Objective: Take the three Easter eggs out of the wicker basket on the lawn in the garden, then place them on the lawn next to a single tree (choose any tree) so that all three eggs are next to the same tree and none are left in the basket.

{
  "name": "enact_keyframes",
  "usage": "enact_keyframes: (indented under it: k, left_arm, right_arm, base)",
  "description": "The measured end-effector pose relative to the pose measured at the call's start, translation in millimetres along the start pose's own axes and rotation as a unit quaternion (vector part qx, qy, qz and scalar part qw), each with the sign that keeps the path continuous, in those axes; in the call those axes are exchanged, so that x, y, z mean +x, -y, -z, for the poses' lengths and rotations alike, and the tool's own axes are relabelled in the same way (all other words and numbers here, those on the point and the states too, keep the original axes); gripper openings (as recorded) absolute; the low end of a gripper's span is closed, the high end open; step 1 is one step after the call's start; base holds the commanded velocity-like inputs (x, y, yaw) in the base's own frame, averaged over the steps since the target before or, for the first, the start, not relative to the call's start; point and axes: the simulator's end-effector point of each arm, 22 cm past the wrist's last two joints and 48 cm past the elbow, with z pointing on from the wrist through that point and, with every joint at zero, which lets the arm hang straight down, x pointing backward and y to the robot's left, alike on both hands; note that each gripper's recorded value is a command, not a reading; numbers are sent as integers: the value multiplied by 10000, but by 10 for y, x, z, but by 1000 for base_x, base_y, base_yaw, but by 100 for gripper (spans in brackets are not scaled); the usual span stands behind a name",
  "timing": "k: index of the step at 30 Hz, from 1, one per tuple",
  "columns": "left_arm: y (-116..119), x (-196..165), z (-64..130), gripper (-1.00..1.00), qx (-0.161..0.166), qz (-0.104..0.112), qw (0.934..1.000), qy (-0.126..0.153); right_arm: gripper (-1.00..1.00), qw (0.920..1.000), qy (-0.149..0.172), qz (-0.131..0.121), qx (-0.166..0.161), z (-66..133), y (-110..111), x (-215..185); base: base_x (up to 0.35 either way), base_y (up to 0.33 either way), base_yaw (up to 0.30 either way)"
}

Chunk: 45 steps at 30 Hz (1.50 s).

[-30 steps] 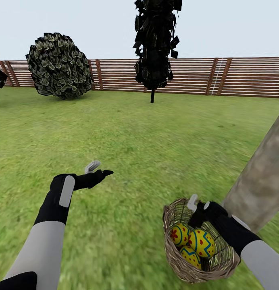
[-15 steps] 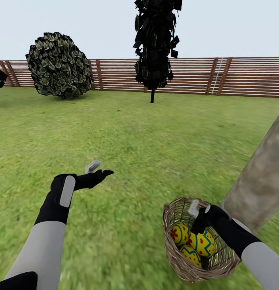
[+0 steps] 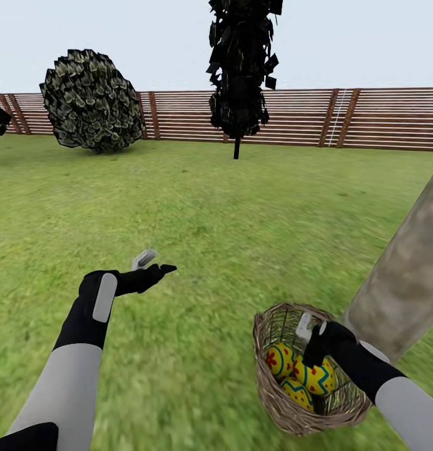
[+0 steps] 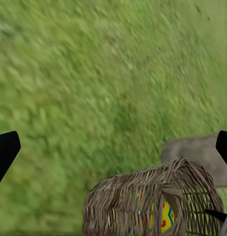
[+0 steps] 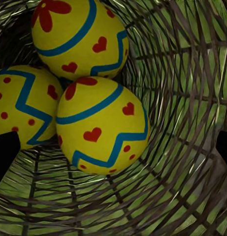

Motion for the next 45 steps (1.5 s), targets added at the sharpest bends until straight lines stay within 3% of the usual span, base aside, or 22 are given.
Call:
enact_keyframes:
  k: [19, 36, 45]
  left_arm:
    - [-328, 279, -240, 100, -103, 107, 9998, -165]
    - [-650, 532, -498, 100, -262, 275, 9984, -425]
    - [-860, 763, -660, 100, -372, 422, 9962, -668]
  right_arm:
    - [100, 9997, 102, 190, -147, -344, -219, 12]
    - [100, 9991, -124, 203, -349, -647, -329, 255]
    - [100, 9983, -263, 373, -348, -802, -330, 417]
  base:
    - [0, 0, 0]
    - [0, 0, 0]
    - [0, 0, 0]
